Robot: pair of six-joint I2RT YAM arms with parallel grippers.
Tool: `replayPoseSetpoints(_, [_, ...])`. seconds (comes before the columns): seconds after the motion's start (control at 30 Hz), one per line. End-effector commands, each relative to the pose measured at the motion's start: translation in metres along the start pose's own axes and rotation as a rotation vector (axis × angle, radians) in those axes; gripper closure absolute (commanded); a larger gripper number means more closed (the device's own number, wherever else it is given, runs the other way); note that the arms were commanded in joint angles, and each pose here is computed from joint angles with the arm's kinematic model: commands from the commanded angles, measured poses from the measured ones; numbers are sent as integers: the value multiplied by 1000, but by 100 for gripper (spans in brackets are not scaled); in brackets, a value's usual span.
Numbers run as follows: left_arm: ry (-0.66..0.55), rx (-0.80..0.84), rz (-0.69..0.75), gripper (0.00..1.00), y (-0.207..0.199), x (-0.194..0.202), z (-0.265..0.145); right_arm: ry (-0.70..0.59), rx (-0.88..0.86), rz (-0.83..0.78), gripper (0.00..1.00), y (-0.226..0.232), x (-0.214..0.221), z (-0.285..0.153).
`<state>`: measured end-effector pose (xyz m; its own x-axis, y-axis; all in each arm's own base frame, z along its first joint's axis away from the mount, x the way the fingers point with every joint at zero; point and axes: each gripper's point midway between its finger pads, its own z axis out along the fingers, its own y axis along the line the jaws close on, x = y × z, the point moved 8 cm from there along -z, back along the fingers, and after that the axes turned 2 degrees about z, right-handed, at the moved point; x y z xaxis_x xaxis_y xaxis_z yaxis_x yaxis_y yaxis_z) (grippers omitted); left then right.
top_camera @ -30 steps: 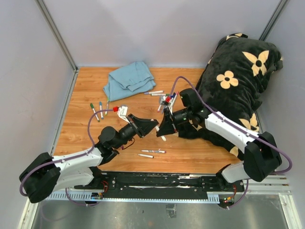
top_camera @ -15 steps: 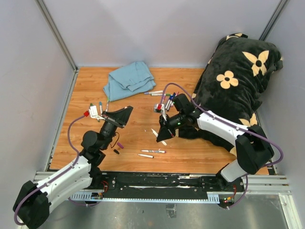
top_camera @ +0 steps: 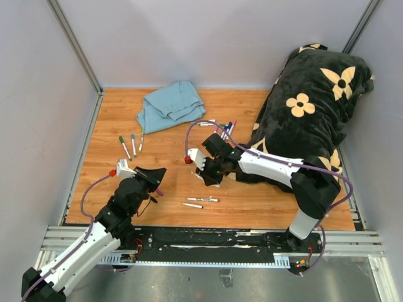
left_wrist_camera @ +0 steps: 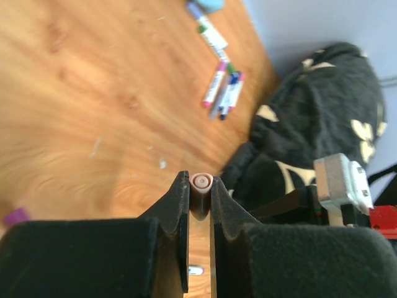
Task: Open the pen caps
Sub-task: Open the pen cap from the pen.
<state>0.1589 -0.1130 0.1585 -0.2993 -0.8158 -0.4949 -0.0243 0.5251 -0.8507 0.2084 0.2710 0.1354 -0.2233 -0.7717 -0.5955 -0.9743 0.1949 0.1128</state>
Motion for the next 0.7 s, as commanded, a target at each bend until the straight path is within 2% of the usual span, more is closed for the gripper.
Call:
replayPoseSetpoints(0.0, [5,-259,-54,100,29,3,-5,96,92,-40,91,-6,2,9])
replayPoseSetpoints(0.23, [60,-387,-46,100,39,12,1,145,59,-64,88,1,5,23])
replayPoseSetpoints(0.4, [77,-420,-41,100,44,16,4,151,-38,-75,86,14,5,30])
replayPoseSetpoints(0.67, [65,-440,-65,100,53,20,4,195,-61,-70,85,17,10,39])
